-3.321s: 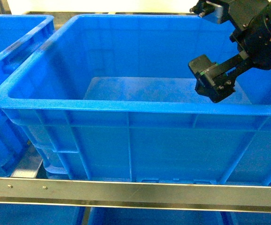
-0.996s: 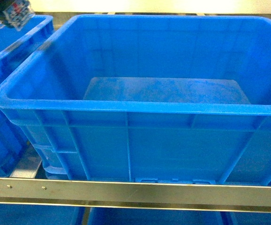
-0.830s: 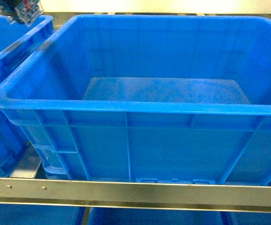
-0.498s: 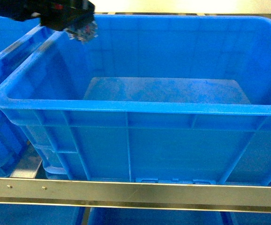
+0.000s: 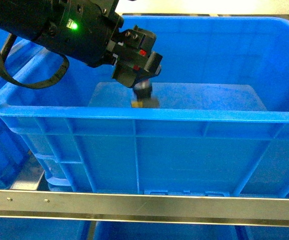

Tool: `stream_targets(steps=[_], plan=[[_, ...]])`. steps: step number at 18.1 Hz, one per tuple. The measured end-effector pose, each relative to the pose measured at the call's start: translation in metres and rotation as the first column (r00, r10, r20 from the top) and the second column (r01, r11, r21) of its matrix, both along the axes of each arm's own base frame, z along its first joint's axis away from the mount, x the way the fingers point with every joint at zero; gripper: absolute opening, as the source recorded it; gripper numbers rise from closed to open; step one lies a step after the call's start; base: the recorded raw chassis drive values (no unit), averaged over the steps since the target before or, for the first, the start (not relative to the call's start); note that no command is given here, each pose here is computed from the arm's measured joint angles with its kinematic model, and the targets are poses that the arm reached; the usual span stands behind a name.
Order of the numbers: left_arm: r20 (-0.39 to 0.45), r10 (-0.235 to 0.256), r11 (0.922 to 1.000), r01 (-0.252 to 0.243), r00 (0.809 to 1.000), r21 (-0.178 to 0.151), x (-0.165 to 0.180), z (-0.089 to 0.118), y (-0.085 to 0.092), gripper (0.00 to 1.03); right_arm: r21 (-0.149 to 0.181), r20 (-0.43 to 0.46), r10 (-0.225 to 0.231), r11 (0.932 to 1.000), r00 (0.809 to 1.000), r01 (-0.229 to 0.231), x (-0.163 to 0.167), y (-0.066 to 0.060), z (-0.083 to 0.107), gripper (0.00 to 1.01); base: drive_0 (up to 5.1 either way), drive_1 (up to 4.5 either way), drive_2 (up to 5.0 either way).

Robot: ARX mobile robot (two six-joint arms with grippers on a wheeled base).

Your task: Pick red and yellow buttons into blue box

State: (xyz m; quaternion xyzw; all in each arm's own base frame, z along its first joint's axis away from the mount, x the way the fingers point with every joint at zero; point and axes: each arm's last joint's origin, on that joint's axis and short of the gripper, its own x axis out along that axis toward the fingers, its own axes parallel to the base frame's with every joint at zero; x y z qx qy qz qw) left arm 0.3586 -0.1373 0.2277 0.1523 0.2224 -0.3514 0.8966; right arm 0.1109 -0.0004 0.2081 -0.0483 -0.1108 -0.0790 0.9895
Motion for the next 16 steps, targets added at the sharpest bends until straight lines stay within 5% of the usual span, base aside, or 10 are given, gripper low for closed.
stream_targets(steps=[2, 6, 7, 9, 12, 15, 16], plan=[[0.055, 0.011, 0.9995, -0.012, 0.998, 0.028, 0.006, -0.002, 0.001, 0.47, 0.000, 0.000, 0.000, 1.0000, 1.000, 0.000, 0.000, 0.000, 0.000, 0.98, 0.0, 0.00, 0.0], [0.128, 0.046, 0.9985, -0.049, 0.991, 0.025, 0.005, -0.003, 0.006, 0.87, 0.000, 0.000, 0.000, 1.0000, 1.000, 0.000, 0.000, 0.000, 0.000, 0.98, 0.0, 0.00, 0.0], [0.139, 0.054, 0.9984, -0.056, 0.989, 0.011, 0.002, -0.002, 0.009, 0.96, 0.000, 0.000, 0.000, 1.0000, 1.000, 0.000, 0.000, 0.000, 0.000, 0.98, 0.0, 0.00, 0.0], [0.203, 0.130, 0.9912, -0.123, 0.970, -0.050, -0.011, 0.012, 0.020, 0.97, 0.000, 0.000, 0.000, 1.0000, 1.000, 0.000, 0.000, 0.000, 0.000, 0.98, 0.0, 0.00, 0.0], [0.317, 0.313, 0.9473, -0.270, 0.895, -0.172, -0.041, 0.039, 0.045, 0.98, 0.000, 0.000, 0.000, 1.0000, 1.000, 0.000, 0.000, 0.000, 0.000, 0.98, 0.0, 0.00, 0.0], [0.321, 0.437, 0.8977, -0.386, 0.840, -0.212, -0.062, 0.033, 0.060, 0.98, 0.000, 0.000, 0.000, 1.0000, 1.000, 0.000, 0.000, 0.000, 0.000, 0.98, 0.0, 0.00, 0.0], [0.311, 0.499, 0.8652, -0.444, 0.809, -0.233, -0.074, 0.030, 0.068, 0.98, 0.000, 0.000, 0.000, 1.0000, 1.000, 0.000, 0.000, 0.000, 0.000, 0.98, 0.0, 0.00, 0.0]])
